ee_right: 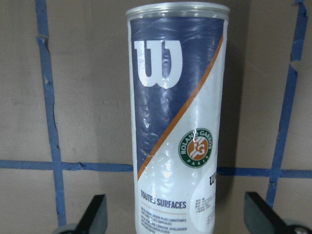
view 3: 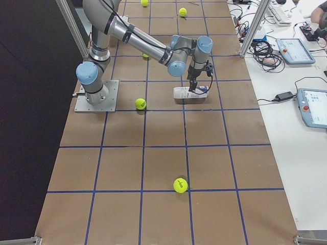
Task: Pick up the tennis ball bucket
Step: 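Lower the right gripper onto the Wilson tennis ball can and grasp it, then carry the can with the right gripper toward the table centre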
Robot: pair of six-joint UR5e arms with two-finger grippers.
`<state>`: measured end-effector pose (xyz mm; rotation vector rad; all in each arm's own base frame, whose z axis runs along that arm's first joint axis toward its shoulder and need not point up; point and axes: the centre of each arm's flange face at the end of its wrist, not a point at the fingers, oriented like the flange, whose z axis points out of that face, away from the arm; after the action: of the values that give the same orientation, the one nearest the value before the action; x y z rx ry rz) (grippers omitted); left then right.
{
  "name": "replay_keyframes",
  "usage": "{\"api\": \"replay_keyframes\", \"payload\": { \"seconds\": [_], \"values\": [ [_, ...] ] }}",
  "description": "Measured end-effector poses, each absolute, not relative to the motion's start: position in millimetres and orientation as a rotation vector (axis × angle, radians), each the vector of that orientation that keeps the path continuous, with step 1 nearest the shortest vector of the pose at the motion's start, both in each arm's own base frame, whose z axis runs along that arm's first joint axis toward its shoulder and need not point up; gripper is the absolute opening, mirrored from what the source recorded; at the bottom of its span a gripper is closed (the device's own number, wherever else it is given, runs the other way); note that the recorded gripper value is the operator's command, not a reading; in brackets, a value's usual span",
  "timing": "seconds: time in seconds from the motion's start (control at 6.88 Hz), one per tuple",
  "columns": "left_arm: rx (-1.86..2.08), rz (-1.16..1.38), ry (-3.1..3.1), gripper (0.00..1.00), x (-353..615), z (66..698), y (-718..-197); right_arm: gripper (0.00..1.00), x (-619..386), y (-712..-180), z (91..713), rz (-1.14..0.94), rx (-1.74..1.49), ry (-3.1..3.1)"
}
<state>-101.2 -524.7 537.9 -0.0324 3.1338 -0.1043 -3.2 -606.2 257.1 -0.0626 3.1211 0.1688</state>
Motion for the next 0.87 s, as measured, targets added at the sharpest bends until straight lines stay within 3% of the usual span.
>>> {"api": "replay_keyframes", "payload": {
  "seconds": [0.73,0.87],
  "values": [
    [-0.032,-0.106,3.133,1.00,-101.3,537.9,-524.9,0.97,-8.2,-622.0,202.7,0.202,-0.057,3.112],
    [-0.031,-0.106,3.132,1.00,-101.4,537.9,-524.8,0.78,-8.6,-623.8,193.3,0.217,-0.052,3.108]
  ]
}}
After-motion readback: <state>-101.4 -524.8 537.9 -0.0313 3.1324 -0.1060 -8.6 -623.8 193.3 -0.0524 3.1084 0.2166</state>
